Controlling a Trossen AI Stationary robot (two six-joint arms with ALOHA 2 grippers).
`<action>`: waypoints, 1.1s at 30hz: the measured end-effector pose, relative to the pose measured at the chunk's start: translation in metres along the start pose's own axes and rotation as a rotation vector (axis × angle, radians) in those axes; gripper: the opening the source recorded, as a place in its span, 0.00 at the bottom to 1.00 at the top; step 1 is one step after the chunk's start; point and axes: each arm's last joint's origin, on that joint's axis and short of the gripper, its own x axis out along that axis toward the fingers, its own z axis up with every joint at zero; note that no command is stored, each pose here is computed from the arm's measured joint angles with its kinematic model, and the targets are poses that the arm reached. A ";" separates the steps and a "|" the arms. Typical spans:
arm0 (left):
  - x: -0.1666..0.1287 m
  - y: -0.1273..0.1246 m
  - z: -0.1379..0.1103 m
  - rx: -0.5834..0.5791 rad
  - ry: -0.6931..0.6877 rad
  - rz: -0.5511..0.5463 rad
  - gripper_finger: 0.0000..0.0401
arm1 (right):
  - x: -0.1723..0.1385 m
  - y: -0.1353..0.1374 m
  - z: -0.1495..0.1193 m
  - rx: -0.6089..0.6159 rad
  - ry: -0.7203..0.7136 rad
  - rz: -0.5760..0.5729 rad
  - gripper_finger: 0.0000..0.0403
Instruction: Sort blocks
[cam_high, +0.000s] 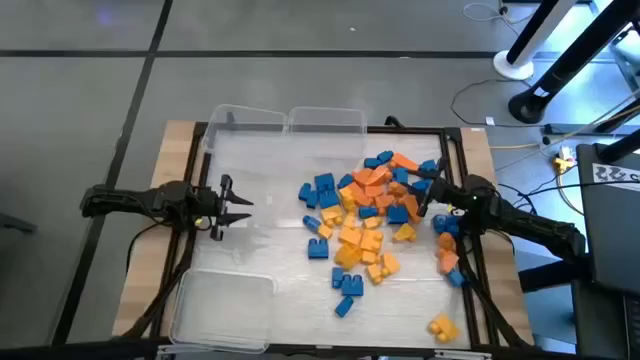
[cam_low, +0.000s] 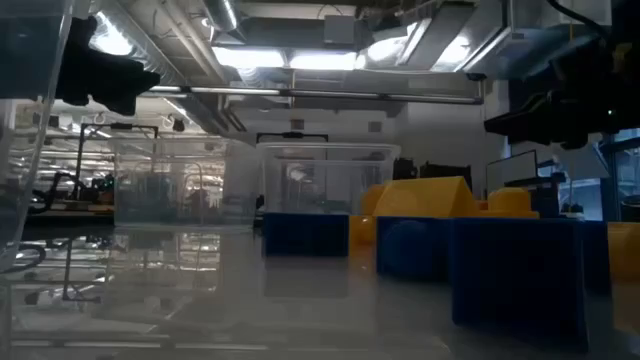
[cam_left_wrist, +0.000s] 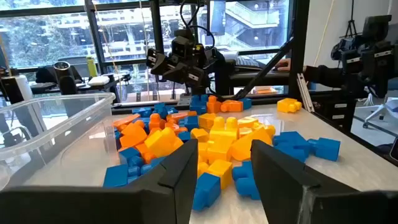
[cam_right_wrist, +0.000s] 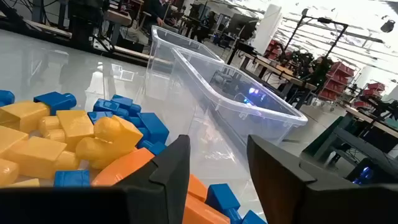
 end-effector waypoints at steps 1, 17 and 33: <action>0.000 0.000 0.000 0.000 0.000 0.000 0.35 | 0.000 0.000 0.000 0.000 0.000 0.000 0.40; 0.000 0.000 0.000 0.000 0.000 0.000 0.35 | 0.000 0.000 0.000 0.000 0.000 0.000 0.40; 0.000 0.000 0.000 0.000 0.000 0.000 0.35 | 0.001 0.000 -0.001 0.000 0.009 0.004 0.40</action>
